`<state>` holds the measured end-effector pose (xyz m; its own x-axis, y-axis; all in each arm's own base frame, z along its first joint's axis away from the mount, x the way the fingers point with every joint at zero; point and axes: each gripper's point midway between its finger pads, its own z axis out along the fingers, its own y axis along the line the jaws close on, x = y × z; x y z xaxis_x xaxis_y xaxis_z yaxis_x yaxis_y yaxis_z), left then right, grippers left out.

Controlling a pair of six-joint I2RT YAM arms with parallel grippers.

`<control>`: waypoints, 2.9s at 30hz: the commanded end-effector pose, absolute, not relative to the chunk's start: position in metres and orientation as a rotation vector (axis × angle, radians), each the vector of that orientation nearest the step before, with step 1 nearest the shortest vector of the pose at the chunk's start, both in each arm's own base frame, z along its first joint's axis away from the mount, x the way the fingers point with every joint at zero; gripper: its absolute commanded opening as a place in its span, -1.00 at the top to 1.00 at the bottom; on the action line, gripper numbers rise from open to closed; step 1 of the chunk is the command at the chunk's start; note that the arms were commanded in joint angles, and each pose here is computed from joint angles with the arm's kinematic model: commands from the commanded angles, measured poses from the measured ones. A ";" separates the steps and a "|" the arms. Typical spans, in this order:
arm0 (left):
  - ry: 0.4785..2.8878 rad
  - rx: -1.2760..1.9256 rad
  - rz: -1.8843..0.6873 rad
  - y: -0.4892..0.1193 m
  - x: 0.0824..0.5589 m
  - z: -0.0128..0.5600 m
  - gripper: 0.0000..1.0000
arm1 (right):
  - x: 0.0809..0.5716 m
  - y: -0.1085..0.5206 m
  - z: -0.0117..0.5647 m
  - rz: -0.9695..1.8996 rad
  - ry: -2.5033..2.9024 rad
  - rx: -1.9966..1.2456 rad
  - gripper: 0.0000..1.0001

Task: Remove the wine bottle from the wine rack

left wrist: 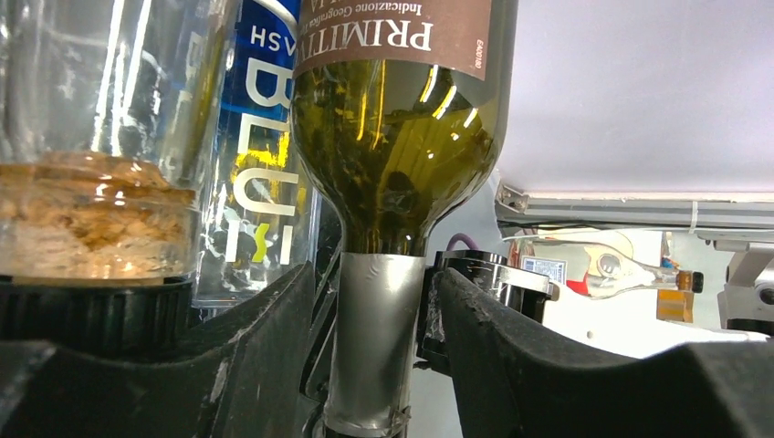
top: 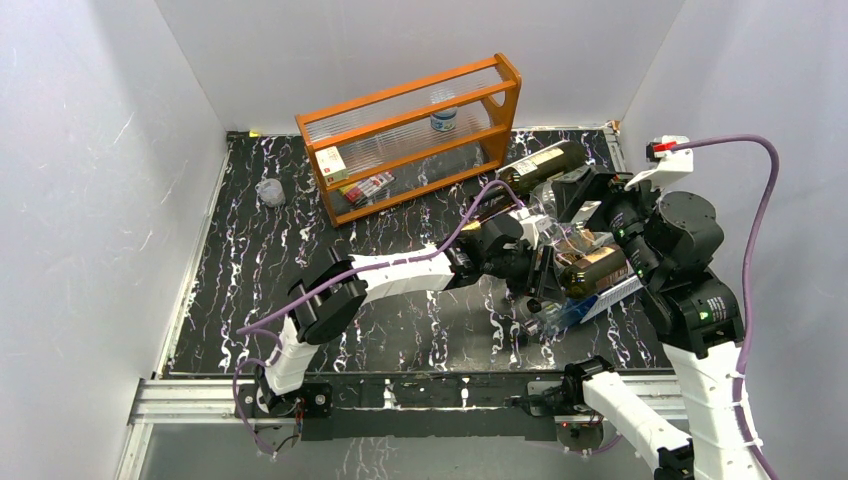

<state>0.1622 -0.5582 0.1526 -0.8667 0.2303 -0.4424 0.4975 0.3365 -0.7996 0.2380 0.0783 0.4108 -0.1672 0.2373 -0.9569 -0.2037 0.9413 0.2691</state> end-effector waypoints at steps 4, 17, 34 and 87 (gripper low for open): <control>2.274 0.735 -1.628 -0.572 0.150 0.178 0.05 | 0.239 0.076 0.428 0.385 1.620 0.027 -0.96; 2.265 0.768 -1.657 -0.581 0.142 0.180 0.16 | 0.236 0.072 0.427 0.372 1.620 0.034 -0.96; 2.168 0.751 -1.597 -0.558 0.144 0.219 0.44 | 0.233 0.072 0.429 0.378 1.611 0.038 -0.96; 1.949 0.406 -1.519 -0.375 0.199 0.418 1.00 | 0.238 0.086 0.498 0.419 1.458 -0.069 -0.96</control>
<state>0.1979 -0.4355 0.3323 -0.8777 0.0176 -0.4789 0.4609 0.3051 -0.8334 0.2339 0.0768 0.4686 -0.0334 0.2429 -0.9695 -0.2501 0.9371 0.2434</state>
